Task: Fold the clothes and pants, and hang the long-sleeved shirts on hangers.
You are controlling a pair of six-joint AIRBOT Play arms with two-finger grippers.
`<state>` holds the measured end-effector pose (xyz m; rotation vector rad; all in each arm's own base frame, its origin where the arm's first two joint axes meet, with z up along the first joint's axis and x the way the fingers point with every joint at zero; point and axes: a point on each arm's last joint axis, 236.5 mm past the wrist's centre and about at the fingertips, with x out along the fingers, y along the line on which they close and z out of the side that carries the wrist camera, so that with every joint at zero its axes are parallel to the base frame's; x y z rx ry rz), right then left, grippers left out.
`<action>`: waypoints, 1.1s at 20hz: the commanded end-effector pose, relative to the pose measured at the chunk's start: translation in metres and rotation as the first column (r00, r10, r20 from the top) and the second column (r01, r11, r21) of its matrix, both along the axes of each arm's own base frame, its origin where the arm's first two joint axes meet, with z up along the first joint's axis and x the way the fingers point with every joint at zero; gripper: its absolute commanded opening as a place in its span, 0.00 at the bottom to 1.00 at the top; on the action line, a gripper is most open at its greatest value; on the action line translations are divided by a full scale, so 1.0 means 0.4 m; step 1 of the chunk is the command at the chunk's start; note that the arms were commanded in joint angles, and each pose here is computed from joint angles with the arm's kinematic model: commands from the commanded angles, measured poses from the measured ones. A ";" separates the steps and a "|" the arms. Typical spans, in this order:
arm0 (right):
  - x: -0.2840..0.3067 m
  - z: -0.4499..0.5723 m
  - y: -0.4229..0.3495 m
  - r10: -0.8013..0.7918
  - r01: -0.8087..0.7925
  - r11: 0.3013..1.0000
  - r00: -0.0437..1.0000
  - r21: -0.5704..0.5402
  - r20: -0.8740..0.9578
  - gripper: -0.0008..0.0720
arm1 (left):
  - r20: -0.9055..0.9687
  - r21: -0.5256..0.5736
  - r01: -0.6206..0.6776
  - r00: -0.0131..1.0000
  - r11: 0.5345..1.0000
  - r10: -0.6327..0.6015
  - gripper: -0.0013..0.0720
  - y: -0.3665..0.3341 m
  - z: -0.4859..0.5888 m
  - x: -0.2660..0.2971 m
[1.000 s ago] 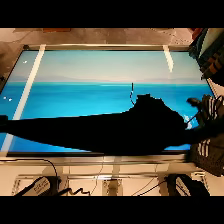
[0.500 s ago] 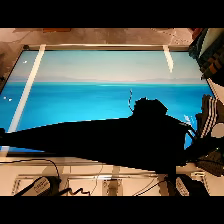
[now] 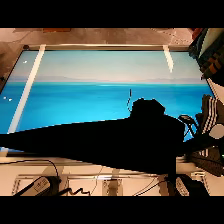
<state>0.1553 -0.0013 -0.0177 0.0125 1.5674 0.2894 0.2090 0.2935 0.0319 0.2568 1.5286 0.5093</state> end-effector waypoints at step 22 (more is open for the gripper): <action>0.413 0.145 -0.293 -0.373 0.537 0.843 0.616 -0.023 0.693 0.03 | 0.123 -0.115 -0.242 0.959 0.963 0.256 0.96 -0.001 -0.087 -0.019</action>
